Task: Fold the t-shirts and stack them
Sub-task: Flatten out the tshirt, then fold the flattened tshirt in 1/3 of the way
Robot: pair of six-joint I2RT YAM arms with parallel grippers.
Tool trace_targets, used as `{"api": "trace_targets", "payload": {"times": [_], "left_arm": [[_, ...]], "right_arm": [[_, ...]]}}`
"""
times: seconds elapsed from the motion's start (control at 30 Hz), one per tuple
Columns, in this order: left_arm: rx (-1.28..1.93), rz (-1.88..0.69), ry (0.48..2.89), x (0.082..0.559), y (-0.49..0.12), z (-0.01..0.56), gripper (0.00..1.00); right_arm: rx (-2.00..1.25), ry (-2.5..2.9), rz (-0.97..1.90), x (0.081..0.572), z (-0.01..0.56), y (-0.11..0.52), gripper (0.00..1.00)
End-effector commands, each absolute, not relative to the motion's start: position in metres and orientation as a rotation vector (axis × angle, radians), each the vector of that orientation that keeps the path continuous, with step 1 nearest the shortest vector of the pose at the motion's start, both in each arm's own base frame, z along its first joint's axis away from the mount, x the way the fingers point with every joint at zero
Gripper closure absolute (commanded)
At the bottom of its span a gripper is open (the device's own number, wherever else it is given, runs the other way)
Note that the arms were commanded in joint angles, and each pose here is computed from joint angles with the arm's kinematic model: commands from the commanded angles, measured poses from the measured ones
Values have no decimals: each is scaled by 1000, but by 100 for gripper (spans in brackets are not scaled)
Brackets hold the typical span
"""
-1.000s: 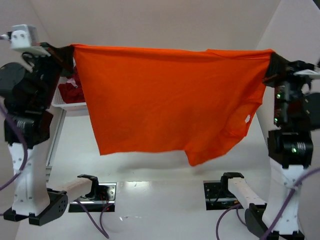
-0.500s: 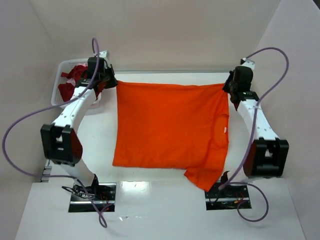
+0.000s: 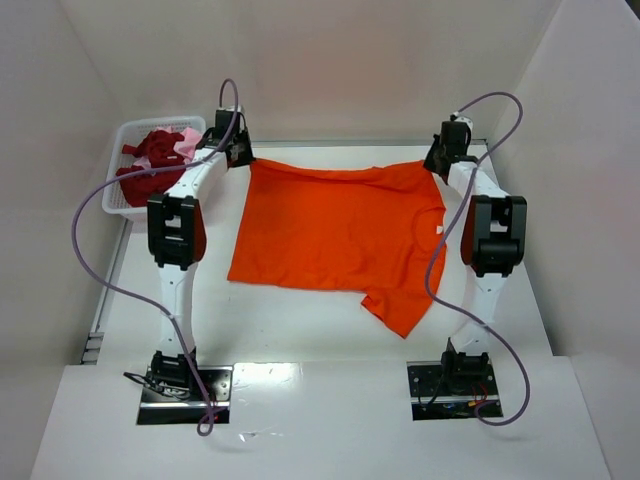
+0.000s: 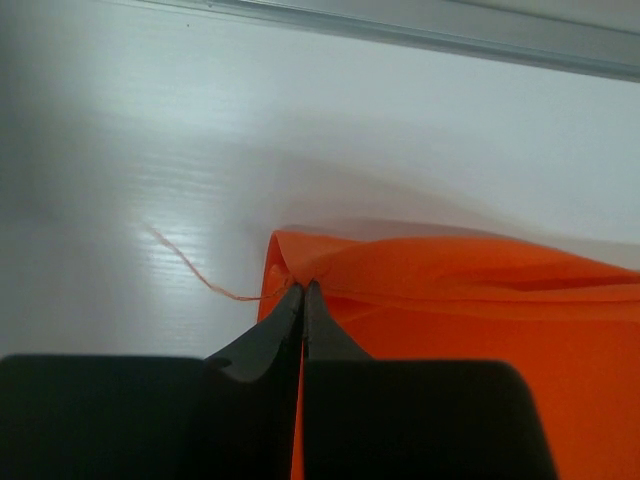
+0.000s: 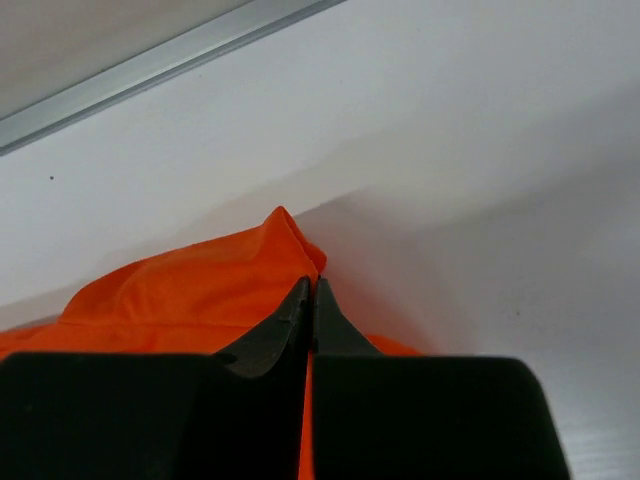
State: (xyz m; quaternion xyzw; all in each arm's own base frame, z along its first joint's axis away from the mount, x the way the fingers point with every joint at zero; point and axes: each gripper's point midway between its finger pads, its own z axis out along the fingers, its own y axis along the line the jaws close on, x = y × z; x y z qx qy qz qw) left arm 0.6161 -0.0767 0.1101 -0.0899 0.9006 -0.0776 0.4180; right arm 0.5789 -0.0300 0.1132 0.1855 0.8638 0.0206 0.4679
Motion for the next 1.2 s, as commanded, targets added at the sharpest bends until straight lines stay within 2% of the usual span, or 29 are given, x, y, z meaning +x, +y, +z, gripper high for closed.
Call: {"api": "trace_targets", "payload": {"times": [0.0, 0.23, 0.53, 0.9, 1.07, 1.13, 1.17], "left_arm": [[-263, -178, 2190, 638, -74, 132, 100], [-319, -161, 2149, 656, -65, 132, 100], [-326, -213, 2092, 685, -68, 147, 100], [-255, -136, 2199, 666, -61, 130, 100], [-211, -98, 2217, 649, -56, 147, 100], [-194, -77, 2264, 636, -59, 133, 100], [-193, -80, 2249, 631, -58, 146, 100]], "right_arm": [[421, 2042, 76, 615, 125, -30, 99], [405, 2028, 55, 650, 119, -34, 99], [323, 2054, 120, 661, 110, -22, 99], [289, 2085, 117, 630, 108, -14, 99], [280, 2078, 132, 611, 118, -11, 99], [279, 2070, 133, 602, 124, -11, 99], [277, 2063, 133, 600, 127, -10, 99]]}}
